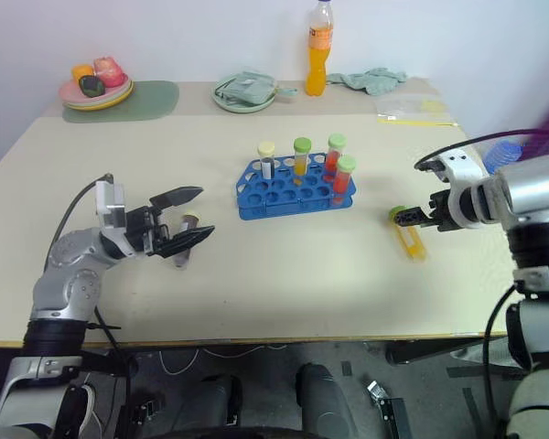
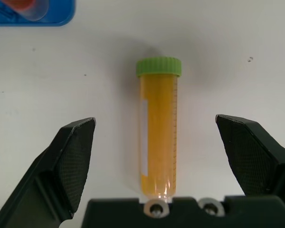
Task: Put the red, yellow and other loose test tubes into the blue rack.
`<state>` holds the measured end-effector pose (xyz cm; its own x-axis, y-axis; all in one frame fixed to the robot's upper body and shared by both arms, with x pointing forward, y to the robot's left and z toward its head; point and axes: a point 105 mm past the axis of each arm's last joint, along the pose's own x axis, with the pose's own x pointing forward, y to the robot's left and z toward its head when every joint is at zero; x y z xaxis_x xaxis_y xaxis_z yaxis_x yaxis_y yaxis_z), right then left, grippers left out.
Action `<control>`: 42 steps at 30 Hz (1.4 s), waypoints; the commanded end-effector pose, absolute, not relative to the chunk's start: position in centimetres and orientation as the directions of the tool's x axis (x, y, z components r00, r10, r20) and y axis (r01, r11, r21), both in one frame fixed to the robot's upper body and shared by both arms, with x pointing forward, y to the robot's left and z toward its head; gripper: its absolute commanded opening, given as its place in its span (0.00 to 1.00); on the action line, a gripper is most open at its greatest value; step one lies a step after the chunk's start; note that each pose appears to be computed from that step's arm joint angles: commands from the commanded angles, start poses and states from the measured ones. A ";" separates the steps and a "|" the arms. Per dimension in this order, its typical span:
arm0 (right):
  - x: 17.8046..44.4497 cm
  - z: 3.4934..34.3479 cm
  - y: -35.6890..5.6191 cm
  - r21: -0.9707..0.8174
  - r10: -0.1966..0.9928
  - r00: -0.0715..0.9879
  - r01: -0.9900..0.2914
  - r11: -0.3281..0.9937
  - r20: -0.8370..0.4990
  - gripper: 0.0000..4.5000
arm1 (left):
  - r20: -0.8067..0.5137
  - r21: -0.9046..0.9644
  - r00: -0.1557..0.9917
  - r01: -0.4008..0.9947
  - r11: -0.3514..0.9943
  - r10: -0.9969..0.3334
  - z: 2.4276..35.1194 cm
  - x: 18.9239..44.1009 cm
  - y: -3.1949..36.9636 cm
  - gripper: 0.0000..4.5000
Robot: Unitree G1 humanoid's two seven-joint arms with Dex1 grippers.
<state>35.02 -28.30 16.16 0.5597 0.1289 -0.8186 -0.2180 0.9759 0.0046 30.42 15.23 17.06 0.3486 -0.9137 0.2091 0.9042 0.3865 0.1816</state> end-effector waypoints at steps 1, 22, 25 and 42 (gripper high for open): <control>35.2 16.4 -28.6 -0.035 0.095 0.538 -0.226 0.973 -0.838 0.99 | 0.220 0.213 0.343 0.897 0.388 -0.913 17.5 30.0 15.1 1.00; 37.6 13.6 -29.8 -0.066 0.048 0.448 -0.235 0.970 -0.893 0.99 | 0.228 0.192 0.392 0.879 0.436 -0.891 17.4 28.8 15.1 1.00; 37.6 13.2 -29.5 -0.063 0.051 0.439 -0.242 0.968 -0.897 0.99 | 0.230 0.195 0.389 0.880 0.434 -0.892 17.7 28.7 14.9 1.00; 36.7 13.3 -29.3 0.003 0.112 0.417 -0.254 0.967 -0.902 0.49 | 0.225 0.190 0.389 0.882 0.432 -0.893 17.7 29.3 15.0 1.00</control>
